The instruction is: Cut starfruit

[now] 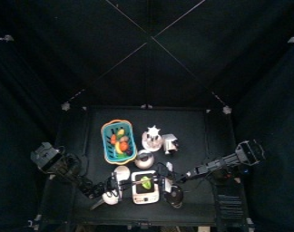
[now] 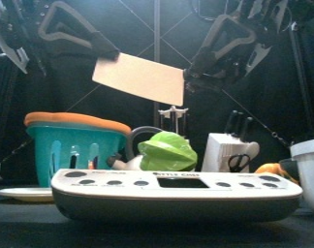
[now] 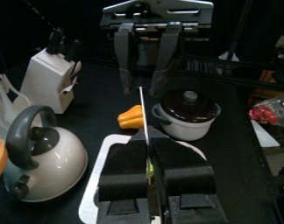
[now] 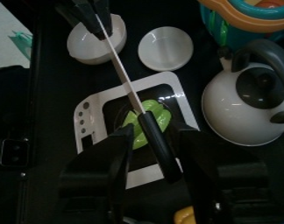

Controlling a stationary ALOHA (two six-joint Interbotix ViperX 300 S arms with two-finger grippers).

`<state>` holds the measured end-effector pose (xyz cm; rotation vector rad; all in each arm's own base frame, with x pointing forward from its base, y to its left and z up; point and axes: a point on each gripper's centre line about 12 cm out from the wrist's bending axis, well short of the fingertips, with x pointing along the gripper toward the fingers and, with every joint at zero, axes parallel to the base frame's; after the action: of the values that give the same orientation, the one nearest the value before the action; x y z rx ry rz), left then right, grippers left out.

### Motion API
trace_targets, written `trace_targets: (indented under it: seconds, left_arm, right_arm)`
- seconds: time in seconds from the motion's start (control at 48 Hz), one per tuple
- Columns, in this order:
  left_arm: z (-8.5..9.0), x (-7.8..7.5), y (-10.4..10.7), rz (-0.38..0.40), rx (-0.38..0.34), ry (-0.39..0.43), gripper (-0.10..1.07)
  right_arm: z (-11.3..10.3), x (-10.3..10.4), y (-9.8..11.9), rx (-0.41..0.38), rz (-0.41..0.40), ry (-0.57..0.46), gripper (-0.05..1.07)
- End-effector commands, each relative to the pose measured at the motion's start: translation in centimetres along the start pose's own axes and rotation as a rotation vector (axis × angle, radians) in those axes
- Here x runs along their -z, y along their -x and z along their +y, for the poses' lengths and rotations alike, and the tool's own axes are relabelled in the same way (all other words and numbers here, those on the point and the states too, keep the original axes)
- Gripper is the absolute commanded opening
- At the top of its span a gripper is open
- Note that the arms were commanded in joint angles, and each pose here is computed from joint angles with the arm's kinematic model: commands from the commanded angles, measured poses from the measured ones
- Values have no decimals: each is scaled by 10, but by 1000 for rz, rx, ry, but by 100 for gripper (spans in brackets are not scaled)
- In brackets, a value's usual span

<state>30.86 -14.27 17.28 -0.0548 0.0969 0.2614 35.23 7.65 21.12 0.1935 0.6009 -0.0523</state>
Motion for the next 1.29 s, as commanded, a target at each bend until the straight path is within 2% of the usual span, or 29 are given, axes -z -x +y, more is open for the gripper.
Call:
trace_targets:
  seconds: [0.0,0.167,0.458,0.792,1.083,1.271]
  left_arm:
    - [-4,-6,0,-20,-13,24,30]
    - [-10,1,1,-1,-15,19,30]
    - [-15,9,-3,11,-21,7,30]
    - [-21,18,-7,26,-20,-7,30]
    - [-22,19,-6,29,-12,-8,30]
    - [-26,22,-6,41,-1,-7,30]
  right_arm:
    - [1,-9,3,-9,-25,-5,68]
    - [-2,-9,3,-2,-25,-12,54]
    - [-7,-8,0,0,-18,-10,43]
    - [-26,-6,-3,41,-15,10,42]
    - [-25,1,-4,-11,4,6,42]
    - [-26,4,-4,-12,11,3,42]
